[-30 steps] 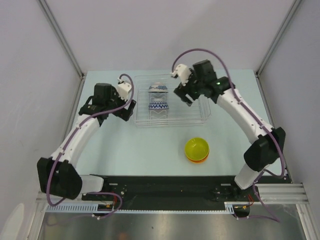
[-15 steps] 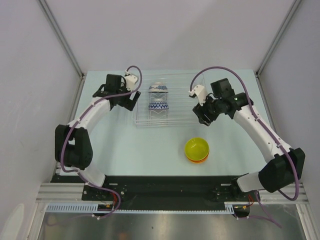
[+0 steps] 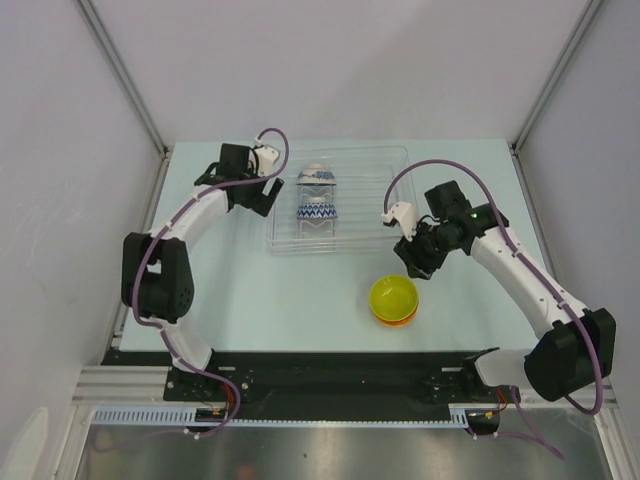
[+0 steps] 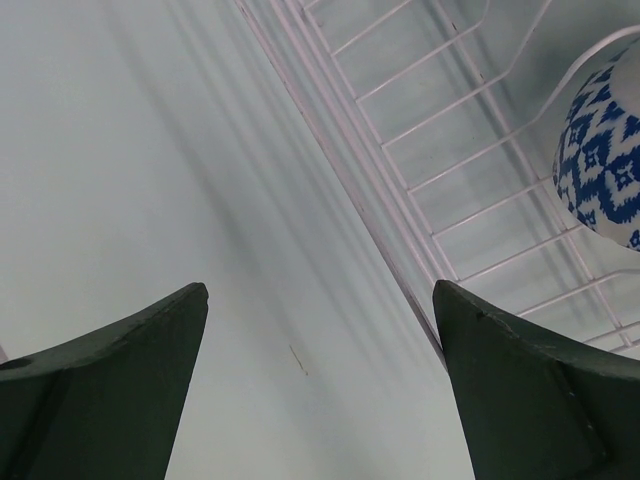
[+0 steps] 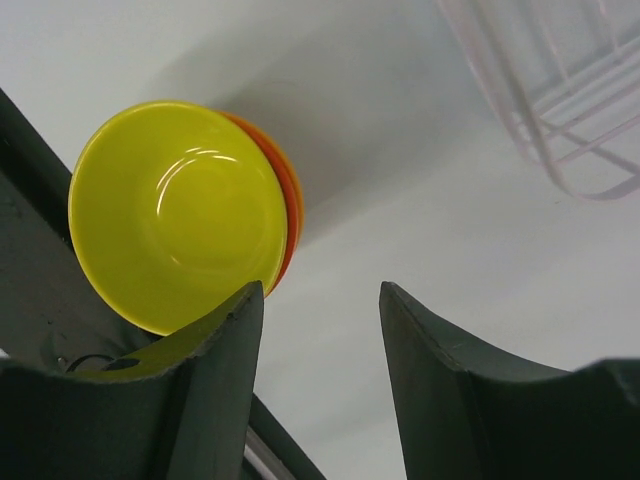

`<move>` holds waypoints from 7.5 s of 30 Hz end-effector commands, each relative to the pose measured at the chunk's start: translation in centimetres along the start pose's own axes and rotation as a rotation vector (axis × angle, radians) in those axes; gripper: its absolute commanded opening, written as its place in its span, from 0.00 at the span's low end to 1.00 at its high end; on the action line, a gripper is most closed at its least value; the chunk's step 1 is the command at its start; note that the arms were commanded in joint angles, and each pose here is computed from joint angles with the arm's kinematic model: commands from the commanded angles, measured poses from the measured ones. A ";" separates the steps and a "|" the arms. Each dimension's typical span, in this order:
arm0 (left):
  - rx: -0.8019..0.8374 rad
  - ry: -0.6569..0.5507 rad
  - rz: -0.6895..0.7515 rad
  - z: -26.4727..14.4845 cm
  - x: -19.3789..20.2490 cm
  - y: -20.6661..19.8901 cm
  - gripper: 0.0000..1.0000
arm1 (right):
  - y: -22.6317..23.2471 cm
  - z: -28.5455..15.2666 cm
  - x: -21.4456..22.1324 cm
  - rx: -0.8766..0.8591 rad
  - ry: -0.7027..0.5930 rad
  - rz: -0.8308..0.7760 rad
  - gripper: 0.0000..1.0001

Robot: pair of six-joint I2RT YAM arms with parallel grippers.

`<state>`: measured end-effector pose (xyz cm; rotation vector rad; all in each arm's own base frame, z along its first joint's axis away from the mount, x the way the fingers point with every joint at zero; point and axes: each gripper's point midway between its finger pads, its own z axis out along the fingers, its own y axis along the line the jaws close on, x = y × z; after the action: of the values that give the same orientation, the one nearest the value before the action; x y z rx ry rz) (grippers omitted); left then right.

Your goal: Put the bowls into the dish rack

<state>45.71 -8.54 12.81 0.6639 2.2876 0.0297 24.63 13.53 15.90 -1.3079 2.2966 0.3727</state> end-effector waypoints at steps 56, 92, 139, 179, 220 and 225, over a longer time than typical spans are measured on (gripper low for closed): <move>-0.115 0.005 -0.036 -2.6 1.7 4.0 1.00 | 2.8 0.5 -3.7 0.124 0.012 -0.192 0.00; 0.048 -0.185 0.004 -14.7 0.5 -0.8 1.00 | -19.5 0.7 -24.1 1.093 -0.347 -0.449 0.00; 0.050 -0.173 0.015 -14.2 1.5 -1.1 1.00 | -21.7 15.1 -20.5 1.204 -0.165 -0.802 0.00; 0.042 -0.187 0.025 -14.3 1.0 -0.8 1.00 | -19.2 17.4 -17.5 0.696 0.039 -0.651 0.37; 0.033 -0.207 0.038 -15.5 0.4 -0.6 1.00 | -16.4 19.6 -12.6 0.368 0.196 -0.511 0.45; 0.039 -0.208 0.037 -15.6 0.5 -0.8 1.00 | -15.7 19.5 -12.1 0.301 0.230 -0.490 0.55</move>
<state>34.76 -6.40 21.74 0.6910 2.1384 -0.0679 48.97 23.27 5.52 -1.7328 1.9514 -0.3280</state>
